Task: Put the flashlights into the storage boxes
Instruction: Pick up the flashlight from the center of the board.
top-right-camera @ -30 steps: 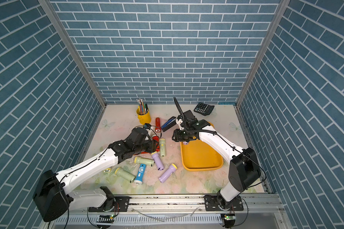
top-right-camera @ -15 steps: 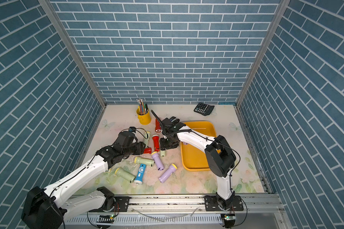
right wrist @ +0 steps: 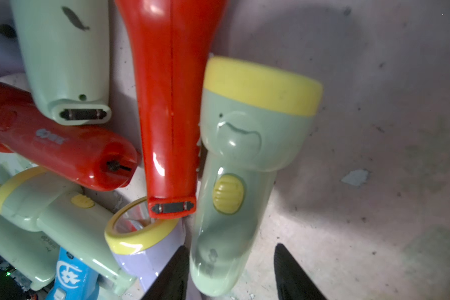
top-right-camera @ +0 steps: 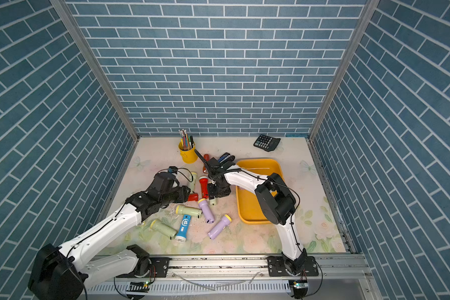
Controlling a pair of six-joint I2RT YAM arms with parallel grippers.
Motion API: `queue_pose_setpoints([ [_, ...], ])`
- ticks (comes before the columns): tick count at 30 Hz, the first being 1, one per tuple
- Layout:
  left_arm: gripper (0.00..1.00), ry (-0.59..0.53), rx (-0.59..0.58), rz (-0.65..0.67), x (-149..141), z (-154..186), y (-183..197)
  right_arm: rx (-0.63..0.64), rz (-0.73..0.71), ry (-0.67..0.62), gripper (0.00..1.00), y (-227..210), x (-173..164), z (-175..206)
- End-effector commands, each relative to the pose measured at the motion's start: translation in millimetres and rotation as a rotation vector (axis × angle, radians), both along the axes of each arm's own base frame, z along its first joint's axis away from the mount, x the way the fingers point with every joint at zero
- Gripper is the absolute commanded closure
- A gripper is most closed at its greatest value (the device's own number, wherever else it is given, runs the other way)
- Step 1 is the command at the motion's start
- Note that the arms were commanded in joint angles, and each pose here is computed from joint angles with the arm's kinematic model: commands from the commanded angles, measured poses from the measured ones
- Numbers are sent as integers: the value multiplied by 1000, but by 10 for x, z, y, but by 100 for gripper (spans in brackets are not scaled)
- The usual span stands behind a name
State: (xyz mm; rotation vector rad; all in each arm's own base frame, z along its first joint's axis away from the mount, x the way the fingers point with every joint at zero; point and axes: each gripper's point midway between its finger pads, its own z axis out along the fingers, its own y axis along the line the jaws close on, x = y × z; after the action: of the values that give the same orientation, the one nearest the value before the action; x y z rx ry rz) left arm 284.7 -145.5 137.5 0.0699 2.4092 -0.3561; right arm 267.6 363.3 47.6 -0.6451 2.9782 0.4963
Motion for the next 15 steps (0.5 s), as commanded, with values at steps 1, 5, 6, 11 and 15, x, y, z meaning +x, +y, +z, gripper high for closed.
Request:
queue_pose_setpoints([
  [1,39,9,19,10,53,-84,87,-50,-27,-19,46,-50,48,27],
  [5,39,1,-2,26,122,-88,125,-106,-56,-60,47,-205,139,48],
  [6,39,-2,-5,24,133,-78,124,-116,-62,-60,47,-234,147,53],
  [11,39,-3,3,27,225,-58,148,-86,-63,-51,47,-156,184,15],
  [15,39,5,2,10,272,-50,118,-101,-61,-63,47,-118,262,-15],
])
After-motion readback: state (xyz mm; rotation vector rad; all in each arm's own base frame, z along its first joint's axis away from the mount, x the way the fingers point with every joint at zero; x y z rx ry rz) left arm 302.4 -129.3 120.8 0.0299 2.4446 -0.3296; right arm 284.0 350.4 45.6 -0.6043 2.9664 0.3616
